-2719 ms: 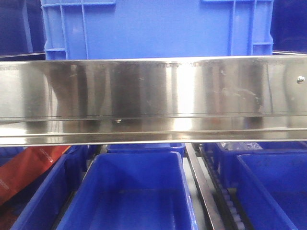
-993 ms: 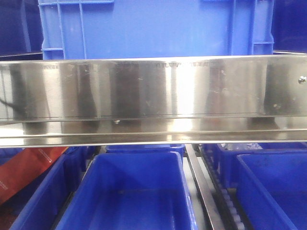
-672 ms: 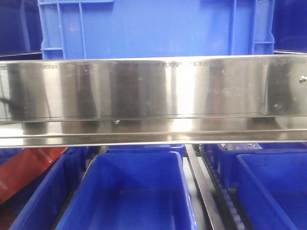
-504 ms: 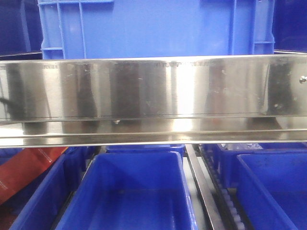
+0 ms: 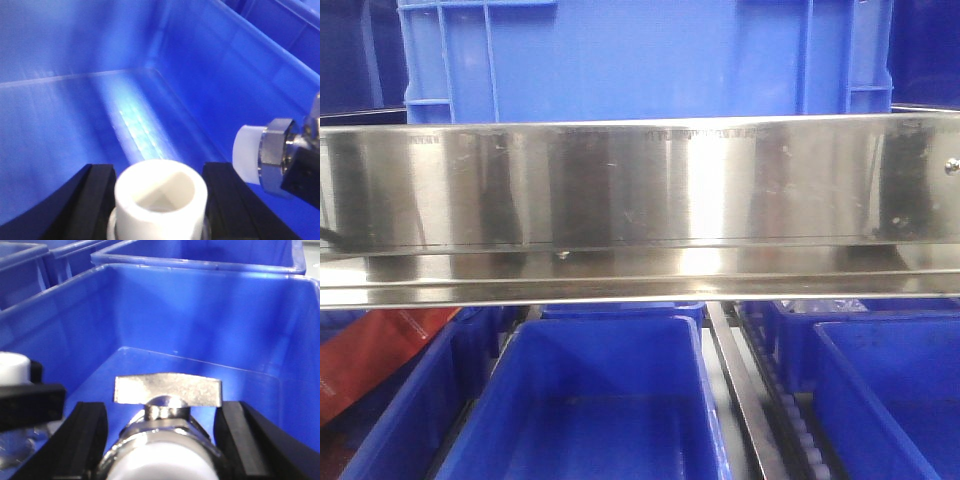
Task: Place valve from conveyor to right shelf box
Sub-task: 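Open both grippers to drop the valves into the blue bin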
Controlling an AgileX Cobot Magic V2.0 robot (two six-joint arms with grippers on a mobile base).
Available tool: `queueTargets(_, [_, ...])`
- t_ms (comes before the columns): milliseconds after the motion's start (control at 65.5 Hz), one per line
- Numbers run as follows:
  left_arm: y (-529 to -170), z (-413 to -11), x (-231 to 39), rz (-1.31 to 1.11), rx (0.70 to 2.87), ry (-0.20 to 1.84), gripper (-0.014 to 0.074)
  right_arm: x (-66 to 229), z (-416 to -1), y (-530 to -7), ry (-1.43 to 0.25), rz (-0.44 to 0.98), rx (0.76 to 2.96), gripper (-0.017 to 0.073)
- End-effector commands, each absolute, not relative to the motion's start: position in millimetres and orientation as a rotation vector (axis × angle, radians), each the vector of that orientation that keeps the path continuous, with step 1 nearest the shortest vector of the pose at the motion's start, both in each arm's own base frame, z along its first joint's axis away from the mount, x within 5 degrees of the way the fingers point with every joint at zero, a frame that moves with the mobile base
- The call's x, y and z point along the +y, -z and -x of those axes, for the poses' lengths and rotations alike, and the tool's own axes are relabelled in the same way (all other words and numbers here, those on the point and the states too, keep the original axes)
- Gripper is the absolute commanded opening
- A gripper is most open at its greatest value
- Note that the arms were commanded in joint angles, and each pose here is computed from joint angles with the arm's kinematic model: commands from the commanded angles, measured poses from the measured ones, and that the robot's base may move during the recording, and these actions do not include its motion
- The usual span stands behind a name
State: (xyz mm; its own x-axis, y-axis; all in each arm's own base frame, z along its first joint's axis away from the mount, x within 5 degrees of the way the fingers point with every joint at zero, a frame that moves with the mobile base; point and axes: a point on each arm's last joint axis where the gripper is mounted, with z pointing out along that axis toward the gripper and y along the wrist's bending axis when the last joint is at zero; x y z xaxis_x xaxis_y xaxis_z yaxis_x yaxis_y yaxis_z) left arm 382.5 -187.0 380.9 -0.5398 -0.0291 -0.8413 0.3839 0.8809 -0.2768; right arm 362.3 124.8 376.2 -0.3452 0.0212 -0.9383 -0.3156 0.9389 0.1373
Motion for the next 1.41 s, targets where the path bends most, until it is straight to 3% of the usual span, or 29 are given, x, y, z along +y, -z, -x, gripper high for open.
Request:
queueTargets(0, [-394.6, -380.4, -188.3, -0.248, 2.016, 0.557, 0.0251, 123.0, -360.7, -396.5, -0.351, 0.197, 1.781, 0.0167])
queueTargets(183, [-394.6, -380.4, -188.3, -0.248, 2.016, 0.557, 0.0419, 123.0, -360.8, -396.8, -0.351, 0.196, 1.777, 0.0466])
queueTargets(275, [-394.6, -380.4, -188.3, -0.248, 2.016, 0.557, 0.0436, 123.0, -360.8, -396.8, -0.351, 0.196, 1.777, 0.0535])
queueTargets(367, [-394.4, -380.3, -188.3, -0.249, 2.018, 0.556, 0.0435, 123.0, -360.8, -397.1, -0.351, 0.196, 1.775, 0.0543])
queueTargets(458, [-395.3, -379.8, -188.0, -0.249, 2.016, 0.557, 0.0407, 122.4, -359.1, -399.6, -0.352, 0.195, 1.768, 0.0505])
queueTargets(535, [-398.0, -378.2, -187.3, -0.249, 2.01, 0.558, 0.0265, 122.0, -357.9, -401.5, -0.352, 0.194, 1.762, 0.0414])
queueTargets(687, [-399.4, -377.9, -187.0, -0.247, 2.002, 0.559, -0.0106, 122.0, -357.6, -401.1, -0.353, 0.196, 1.768, 0.0045])
queueTargets(779, [-401.4, -378.3, -185.5, -0.251, 1.985, 0.544, -0.0111, 120.2, -358.5, -402.8, -0.347, 0.189, 1.749, -0.0166])
queueTargets(1100, [-455.5, -332.1, -172.8, -0.308, 1.826, 0.521, -0.0111, 99.0, -330.0, -429.0, -0.333, 0.172, 1.746, -0.0168])
queueTargets(1268, [-461.8, -288.2, -174.1, -0.424, 1.725, 0.474, -0.0111, 88.0, -295.1, -434.7, -0.333, 0.158, 1.686, -0.0168])
queueTargets(1390, [-447.7, -263.9, -162.5, -0.401, 1.683, 0.498, -0.0111, 77.5, -260.3, -430.3, -0.331, 0.151, 1.657, -0.0168])
